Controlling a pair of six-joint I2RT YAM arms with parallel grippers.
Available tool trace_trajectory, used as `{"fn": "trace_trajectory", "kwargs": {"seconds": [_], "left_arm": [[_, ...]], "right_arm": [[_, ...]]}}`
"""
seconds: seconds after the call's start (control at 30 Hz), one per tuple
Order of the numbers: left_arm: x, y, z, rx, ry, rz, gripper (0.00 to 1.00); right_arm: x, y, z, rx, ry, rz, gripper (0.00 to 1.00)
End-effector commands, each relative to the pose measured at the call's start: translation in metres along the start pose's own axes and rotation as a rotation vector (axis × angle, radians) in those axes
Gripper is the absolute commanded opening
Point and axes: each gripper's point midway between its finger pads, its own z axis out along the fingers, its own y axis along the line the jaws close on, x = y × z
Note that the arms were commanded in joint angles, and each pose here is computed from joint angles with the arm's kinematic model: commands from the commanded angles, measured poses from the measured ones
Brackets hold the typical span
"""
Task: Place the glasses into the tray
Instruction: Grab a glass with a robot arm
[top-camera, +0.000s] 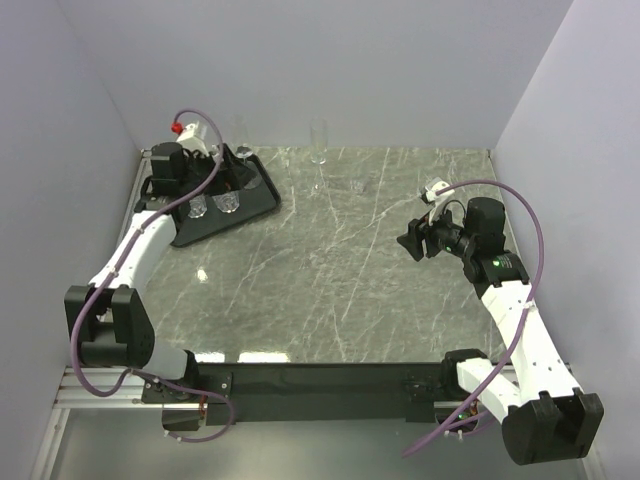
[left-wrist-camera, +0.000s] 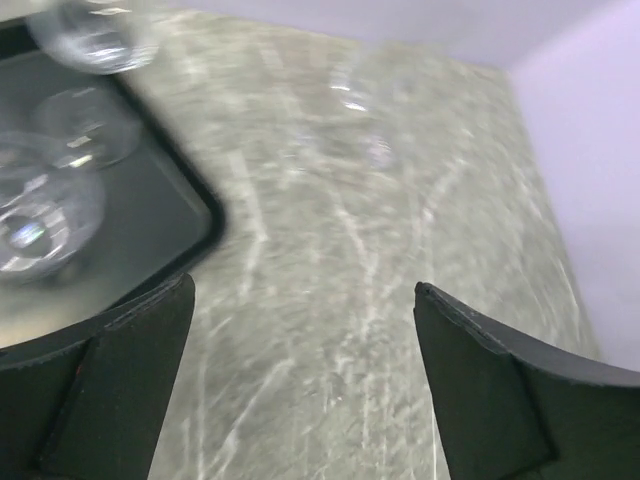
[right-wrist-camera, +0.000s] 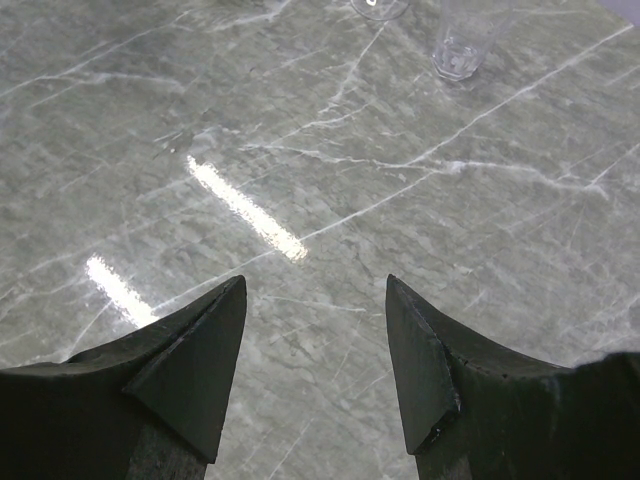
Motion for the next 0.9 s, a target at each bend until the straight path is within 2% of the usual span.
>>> {"fn": "trace_trajectory", "kwargs": {"seconds": [0.0,0.2,0.3,0.57,0.87], "left_arm": [[-0.007,-0.057,0.000,0.293,-0.048,0.177,0.98],[0.015,-0.091,0.027,0.394,-0.063,0.344,0.99],[0.008,-0.100,0.045,0.403,-0.121,0.408,0.99],[0.008,-0.097,0.100,0.402,-0.113,0.362,0.99],[0.000,-0.097,0.149,0.318,-0.176,0.437,0.99]], "right_arm": [[-0.010,-0.002,-0.004,0.007,-0.046,-0.038,0.65],[-0.011,-0.002,-0.005,0.009,-0.059,-0.060,0.65],[-0.011,-0.003,-0.006,0.022,-0.067,-0.073,0.65],[-0.013,-0.007,-0.008,0.043,-0.079,-0.091,0.66],[-0.014,-0.007,-0.009,0.044,-0.080,-0.093,0.66]]}}
